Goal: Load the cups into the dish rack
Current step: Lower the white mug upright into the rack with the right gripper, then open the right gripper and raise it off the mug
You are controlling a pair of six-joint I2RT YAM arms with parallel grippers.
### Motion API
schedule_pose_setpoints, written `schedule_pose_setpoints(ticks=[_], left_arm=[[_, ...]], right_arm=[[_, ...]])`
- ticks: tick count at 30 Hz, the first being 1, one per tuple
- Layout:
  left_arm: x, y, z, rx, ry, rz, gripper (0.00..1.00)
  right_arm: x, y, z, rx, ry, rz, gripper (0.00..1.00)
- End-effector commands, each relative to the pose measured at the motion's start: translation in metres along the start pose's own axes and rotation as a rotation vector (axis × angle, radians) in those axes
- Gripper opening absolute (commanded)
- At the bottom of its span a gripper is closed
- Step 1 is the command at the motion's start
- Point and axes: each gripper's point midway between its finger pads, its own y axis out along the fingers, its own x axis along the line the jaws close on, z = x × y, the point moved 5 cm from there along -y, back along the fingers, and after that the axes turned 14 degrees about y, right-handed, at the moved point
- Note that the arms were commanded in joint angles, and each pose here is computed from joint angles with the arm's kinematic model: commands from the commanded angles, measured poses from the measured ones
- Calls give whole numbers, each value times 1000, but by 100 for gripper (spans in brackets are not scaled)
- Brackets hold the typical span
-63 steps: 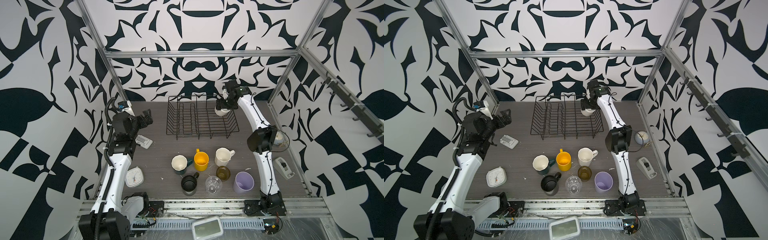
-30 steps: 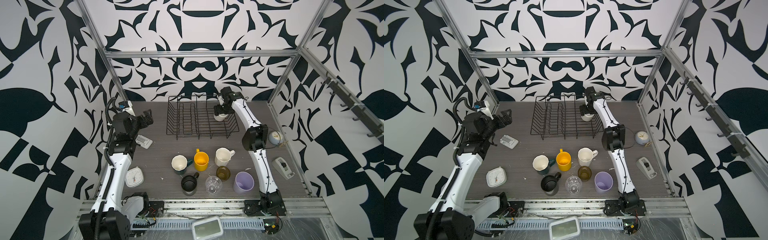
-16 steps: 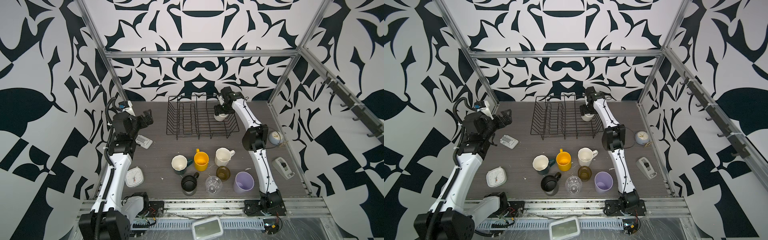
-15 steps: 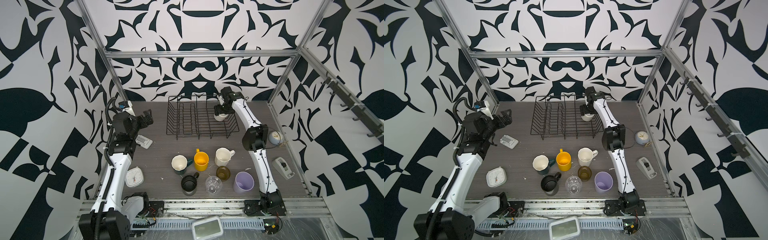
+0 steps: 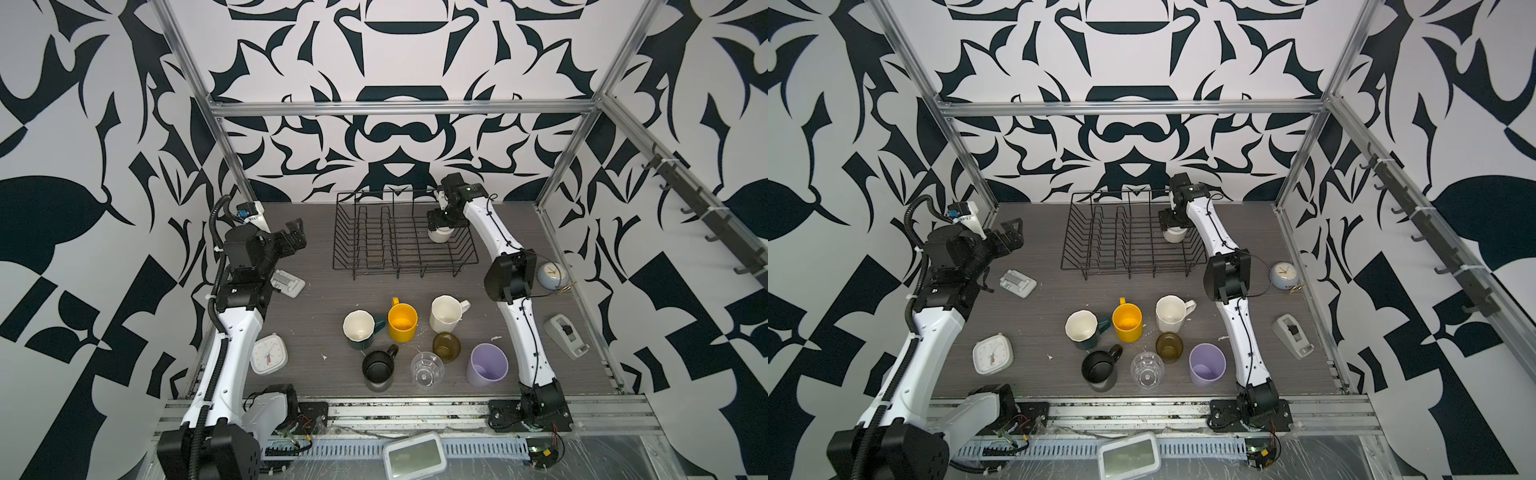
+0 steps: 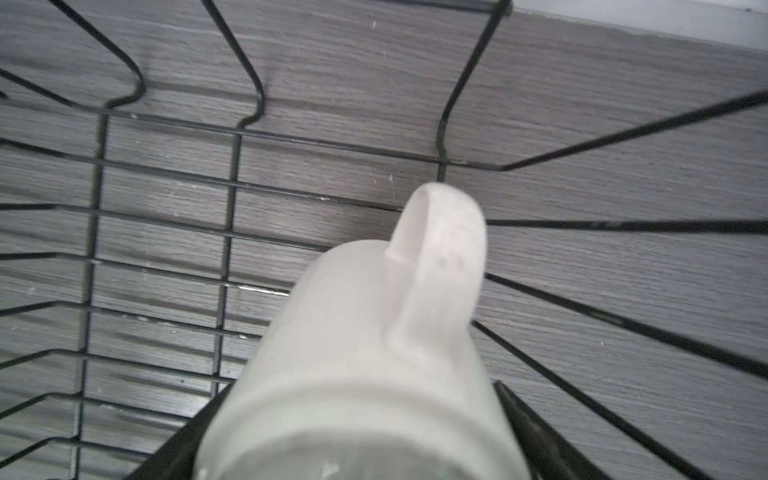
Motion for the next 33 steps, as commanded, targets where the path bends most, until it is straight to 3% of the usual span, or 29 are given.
schedule_pose_setpoints(ticks=[1,11,20,25,33], left_arm=[[1,-4,2,-4,8,-4,99],[1,-5,1,-7,7,-5,99],[4,-6,4,12,1,-36,100],[4,-14,5,41,-11,-49,98],[-5,-49,33,262,-97,-33,92]], right_arm=[[14,-64,-25,-141,6,-58,93],[15,-78,-29,-169,17,-67,95],[24,-153,-18,-258,48,-155,96],[23,-199,21,-303,84,-247,96],[-4,-240,109,-346,128,-244,95]])
